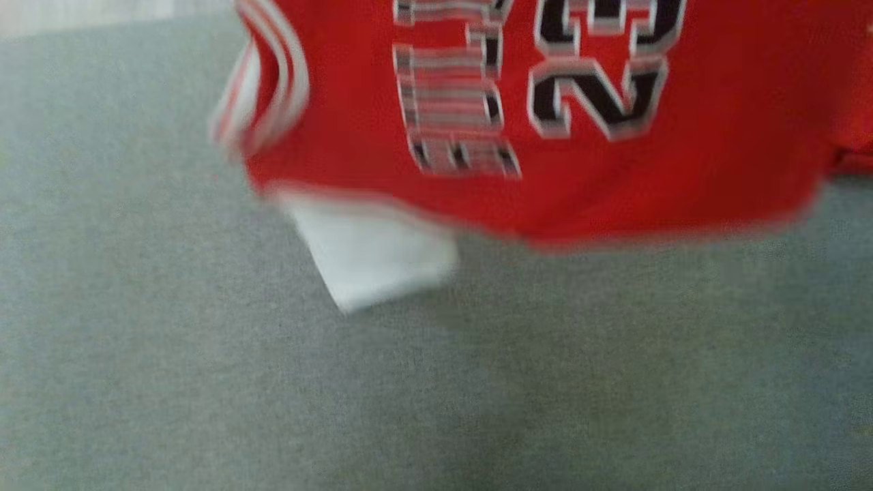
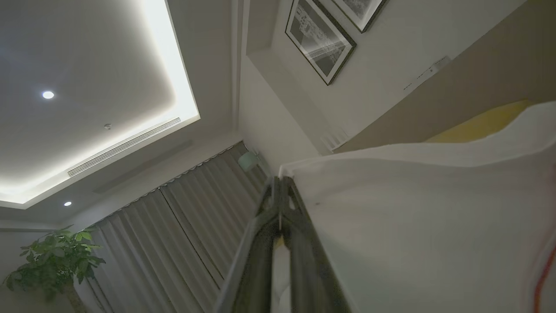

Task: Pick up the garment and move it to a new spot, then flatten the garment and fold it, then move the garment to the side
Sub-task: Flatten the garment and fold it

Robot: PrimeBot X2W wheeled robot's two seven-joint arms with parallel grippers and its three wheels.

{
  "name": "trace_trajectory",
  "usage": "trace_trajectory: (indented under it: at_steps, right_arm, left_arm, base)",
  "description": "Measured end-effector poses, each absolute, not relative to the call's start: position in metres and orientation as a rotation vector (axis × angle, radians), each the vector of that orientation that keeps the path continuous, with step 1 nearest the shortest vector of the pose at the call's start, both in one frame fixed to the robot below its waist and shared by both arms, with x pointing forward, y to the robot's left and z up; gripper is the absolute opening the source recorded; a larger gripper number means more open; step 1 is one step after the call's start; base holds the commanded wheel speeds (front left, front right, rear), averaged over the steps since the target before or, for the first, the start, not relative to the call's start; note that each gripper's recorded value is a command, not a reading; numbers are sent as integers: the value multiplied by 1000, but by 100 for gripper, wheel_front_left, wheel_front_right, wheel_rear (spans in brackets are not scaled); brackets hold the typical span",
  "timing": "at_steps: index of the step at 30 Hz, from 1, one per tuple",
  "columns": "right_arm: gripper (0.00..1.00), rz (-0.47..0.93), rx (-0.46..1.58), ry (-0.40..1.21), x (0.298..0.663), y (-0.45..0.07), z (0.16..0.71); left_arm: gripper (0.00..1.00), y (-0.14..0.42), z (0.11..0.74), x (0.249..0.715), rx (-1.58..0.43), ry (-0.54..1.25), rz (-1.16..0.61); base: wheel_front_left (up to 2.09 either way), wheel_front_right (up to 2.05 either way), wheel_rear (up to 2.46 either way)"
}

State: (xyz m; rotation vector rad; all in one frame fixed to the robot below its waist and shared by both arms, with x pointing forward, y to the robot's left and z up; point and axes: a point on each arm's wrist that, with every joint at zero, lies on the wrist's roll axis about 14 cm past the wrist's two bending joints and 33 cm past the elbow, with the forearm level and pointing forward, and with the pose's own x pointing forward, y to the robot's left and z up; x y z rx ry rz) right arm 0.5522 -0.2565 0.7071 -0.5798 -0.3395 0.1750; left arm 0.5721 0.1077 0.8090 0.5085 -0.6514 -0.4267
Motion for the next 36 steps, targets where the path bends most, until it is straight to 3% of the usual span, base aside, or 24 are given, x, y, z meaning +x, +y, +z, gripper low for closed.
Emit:
trace_trajectory:
  at_steps: [10,15,19,26,32,36]
  right_arm:
    - [0,155,-693,-399,613,-259,697]
    - [0,192,-685,-290,635,-258,639]
    - [0,230,-645,-199,636,-252,589]
    - [0,255,-592,-100,591,-253,543]
    - [0,243,-571,-39,530,-263,521]
    - [0,228,-542,9,486,-266,503]
  left_arm:
    - [0,98,804,627,519,-755,-414]
    - [0,106,736,647,471,-626,-447]
    - [0,117,664,637,422,-481,-484]
    - [0,112,592,561,327,-357,-555]
    - [0,123,522,478,145,-128,-516]
    - [0,130,511,434,91,-66,-473]
  base:
    - [0,0,0]
    - [0,0,0]
    - [0,0,0]
    - [0,0,0]
    - [0,0,0]
    - [0,0,0]
